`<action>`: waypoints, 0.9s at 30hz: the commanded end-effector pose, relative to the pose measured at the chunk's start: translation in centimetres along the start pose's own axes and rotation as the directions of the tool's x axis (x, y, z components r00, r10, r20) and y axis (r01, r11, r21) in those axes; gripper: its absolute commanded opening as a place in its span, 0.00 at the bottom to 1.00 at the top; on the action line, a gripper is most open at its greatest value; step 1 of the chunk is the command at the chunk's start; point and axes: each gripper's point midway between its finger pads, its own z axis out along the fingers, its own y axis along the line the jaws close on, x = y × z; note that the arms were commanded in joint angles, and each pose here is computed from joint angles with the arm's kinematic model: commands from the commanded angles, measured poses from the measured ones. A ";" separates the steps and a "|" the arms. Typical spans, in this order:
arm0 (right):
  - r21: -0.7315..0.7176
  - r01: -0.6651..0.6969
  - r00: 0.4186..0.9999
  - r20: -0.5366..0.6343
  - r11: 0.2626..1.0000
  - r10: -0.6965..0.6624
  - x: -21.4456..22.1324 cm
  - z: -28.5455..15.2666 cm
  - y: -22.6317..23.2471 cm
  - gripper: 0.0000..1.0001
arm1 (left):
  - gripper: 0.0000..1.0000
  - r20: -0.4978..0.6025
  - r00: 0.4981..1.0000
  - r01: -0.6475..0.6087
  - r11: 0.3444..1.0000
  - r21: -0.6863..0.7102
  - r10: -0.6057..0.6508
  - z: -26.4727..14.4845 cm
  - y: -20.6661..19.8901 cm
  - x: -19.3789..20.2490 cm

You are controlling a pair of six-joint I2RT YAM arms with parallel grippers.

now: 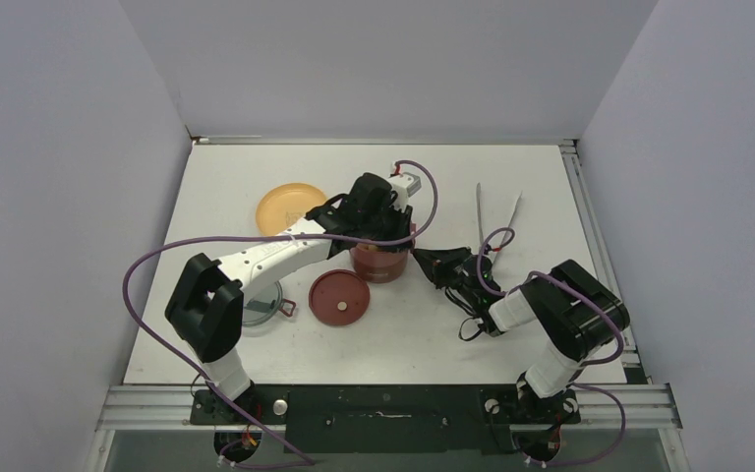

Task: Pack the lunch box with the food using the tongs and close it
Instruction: Close the fastener on the packing box.

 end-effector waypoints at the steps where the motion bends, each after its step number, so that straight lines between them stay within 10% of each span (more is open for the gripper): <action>1: -0.155 -0.039 0.939 -0.342 0.987 -0.017 8.6 -2.3 4.0 0.05 | 0.00 -0.211 0.975 0.091 0.990 0.111 -0.067 2.6 -2.2 6.7; 27: -0.174 -0.060 0.930 -0.367 0.983 -0.009 10.2 -1.5 5.0 0.05 | 0.00 -0.218 0.973 0.107 0.985 0.138 -0.075 2.9 -2.6 7.1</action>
